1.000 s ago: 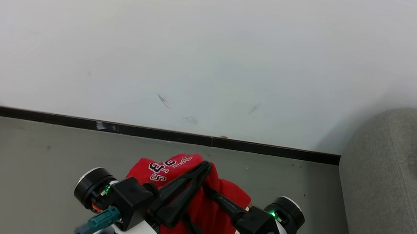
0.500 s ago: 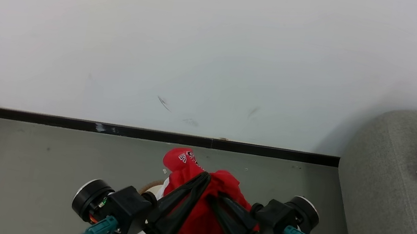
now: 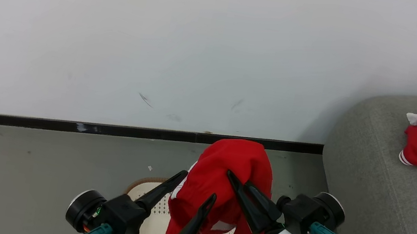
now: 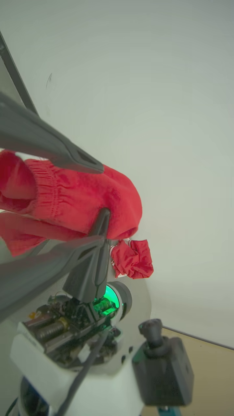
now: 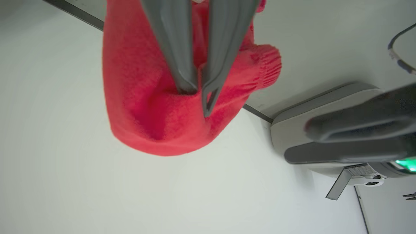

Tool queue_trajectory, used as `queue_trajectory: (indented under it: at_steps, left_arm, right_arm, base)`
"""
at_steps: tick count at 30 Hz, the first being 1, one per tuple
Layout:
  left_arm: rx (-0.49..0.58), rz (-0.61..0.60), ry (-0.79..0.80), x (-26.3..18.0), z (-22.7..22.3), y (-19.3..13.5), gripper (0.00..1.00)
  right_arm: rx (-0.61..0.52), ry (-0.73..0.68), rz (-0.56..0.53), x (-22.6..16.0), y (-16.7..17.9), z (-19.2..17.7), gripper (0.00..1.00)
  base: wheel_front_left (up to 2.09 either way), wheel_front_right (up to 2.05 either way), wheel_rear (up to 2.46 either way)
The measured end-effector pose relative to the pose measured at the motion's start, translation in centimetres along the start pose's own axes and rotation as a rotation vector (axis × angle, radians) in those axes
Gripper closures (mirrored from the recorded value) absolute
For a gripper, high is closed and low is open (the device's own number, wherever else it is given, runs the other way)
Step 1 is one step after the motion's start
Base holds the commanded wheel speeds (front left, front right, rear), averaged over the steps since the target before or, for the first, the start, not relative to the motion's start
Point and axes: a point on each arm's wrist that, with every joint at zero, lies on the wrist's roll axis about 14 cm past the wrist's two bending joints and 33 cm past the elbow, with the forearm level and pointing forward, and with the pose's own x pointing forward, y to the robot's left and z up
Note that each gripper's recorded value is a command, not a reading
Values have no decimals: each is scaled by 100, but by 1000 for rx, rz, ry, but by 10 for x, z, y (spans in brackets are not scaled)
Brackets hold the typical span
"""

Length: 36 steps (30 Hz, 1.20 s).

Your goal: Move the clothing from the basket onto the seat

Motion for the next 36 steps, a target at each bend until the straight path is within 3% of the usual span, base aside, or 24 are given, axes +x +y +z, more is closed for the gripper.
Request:
queue_trajectory:
  at_steps: [26,36]
  left_arm:
    - [-91,-213,94,24,-38,-49,0]
    - [-135,-262,120,35,-51,-59,0]
  right_arm:
    - [-151,33,-351,-69,-106,9,100]
    - [-178,71,-557,-115,-164,10,100]
  base:
    - [0,0,0]
    - [0,0,0]
